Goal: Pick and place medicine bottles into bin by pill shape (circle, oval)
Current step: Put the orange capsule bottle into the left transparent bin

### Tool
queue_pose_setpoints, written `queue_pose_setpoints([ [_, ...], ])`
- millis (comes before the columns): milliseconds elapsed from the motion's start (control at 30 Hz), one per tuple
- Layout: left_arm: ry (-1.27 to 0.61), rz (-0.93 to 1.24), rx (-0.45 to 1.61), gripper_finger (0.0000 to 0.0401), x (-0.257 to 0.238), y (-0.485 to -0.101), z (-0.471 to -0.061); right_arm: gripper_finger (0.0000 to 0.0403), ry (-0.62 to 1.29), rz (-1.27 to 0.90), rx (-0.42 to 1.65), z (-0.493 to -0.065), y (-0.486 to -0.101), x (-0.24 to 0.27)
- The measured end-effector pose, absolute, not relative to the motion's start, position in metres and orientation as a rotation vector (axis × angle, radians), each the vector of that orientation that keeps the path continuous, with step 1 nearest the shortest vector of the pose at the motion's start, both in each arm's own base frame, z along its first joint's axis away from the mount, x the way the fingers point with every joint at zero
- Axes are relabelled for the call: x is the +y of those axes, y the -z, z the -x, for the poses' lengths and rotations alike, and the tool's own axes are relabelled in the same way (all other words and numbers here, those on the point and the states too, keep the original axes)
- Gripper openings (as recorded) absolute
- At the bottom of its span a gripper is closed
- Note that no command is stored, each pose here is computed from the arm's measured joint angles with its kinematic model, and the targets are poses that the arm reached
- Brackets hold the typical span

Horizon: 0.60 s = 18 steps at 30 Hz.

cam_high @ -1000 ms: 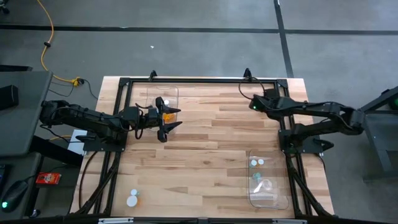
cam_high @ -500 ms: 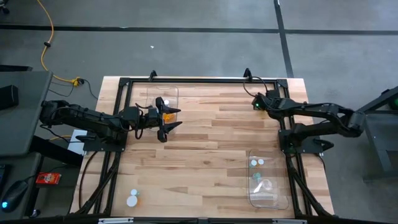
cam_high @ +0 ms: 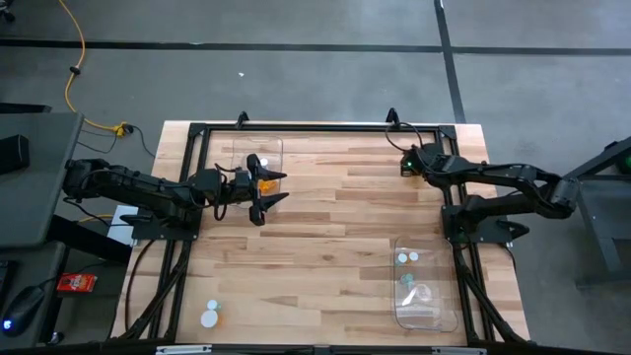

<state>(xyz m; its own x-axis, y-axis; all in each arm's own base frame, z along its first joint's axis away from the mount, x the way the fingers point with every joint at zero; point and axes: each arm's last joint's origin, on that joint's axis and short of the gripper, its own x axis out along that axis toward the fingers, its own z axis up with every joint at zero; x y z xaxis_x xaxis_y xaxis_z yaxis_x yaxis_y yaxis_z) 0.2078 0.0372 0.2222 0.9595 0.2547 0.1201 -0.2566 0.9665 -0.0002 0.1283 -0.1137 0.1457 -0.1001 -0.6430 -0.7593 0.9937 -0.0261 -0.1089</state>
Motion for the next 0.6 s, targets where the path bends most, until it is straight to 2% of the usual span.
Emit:
queue_pose_setpoints([
  [400,-0.259,-0.015,-0.120,0.0246,0.037,-0.222,-0.208,0.0177,1.292,-0.651,0.802,-0.138,-0.146,-0.114],
  [600,-0.259,-0.015,-0.120,0.0246,0.037,-0.222,-0.208,0.0177,1.182,-0.557,0.742,-0.152,-0.152,-0.114],
])
